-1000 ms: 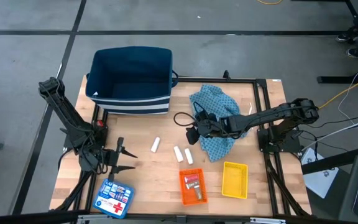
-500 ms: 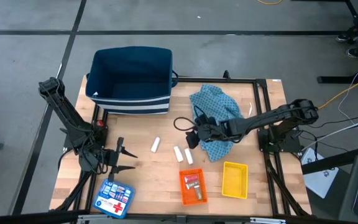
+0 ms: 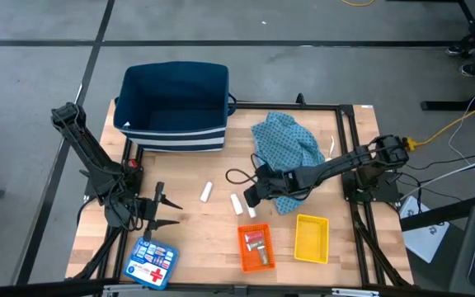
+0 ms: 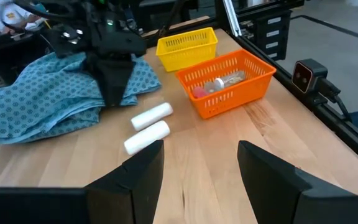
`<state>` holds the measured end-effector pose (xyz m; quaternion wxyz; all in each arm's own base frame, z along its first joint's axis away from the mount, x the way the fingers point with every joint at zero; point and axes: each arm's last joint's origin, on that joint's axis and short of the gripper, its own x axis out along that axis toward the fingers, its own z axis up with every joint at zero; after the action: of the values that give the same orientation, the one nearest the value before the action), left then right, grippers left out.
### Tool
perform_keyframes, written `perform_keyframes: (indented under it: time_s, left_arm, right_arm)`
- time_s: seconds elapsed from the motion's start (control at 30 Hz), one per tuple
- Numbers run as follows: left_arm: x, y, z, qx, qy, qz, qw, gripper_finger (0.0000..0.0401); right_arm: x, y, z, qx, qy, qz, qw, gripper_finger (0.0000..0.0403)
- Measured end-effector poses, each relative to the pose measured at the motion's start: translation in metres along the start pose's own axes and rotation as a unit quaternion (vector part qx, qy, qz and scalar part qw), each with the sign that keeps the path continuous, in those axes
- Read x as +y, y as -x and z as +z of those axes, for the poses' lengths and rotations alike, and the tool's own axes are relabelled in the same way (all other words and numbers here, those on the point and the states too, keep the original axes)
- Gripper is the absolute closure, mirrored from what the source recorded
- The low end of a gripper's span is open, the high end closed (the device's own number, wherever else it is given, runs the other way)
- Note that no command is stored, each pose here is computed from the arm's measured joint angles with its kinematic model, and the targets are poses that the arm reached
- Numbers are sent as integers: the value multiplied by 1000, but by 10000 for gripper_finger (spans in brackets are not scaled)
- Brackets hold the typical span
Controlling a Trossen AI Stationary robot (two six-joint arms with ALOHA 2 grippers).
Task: Pick & Place Medicine items
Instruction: Put the right rolled gauze into the yellow bin
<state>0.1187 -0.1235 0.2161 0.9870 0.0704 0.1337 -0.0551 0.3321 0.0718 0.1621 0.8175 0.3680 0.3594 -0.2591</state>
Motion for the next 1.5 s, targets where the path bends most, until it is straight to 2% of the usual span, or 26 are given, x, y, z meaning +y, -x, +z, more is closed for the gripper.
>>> perform_keyframes:
  time_s: [0.3, 0.5, 0.7, 0.83, 1.17, 1.27, 1.37, 1.5]
  left_arm:
    - [0, 0, -1, 2, -2, 0, 1000, 201]
    - [0, 0, -1, 2, -1, 0, 1000, 201]
    - [0, 0, -1, 3, 3, 0, 1000, 201]
    - [0, 0, -1, 3, 3, -1, 1000, 201]
    - [0, 0, -1, 3, 4, -4, 1000, 201]
    - [0, 0, -1, 3, 4, -4, 1000, 201]
    - [0, 0, -1, 3, 6, -4, 1000, 201]
    - [0, 0, -1, 3, 7, -4, 1000, 201]
  right_arm:
    - [3, -11, -21, 48, -18, 6, 999, 183]
    - [7, -24, -28, 65, -24, 32, 997, 183]
    - [3, -38, -36, 85, -31, 24, 996, 187]
    - [4, -38, -35, 78, -26, 23, 996, 217]
    - [14, -35, -24, 67, 7, 46, 997, 342]
    - [23, -33, -15, 68, 22, 65, 995, 352]
    - [36, -28, -3, 75, 41, 76, 993, 345]
    - [53, -12, 11, 97, 81, 38, 991, 334]
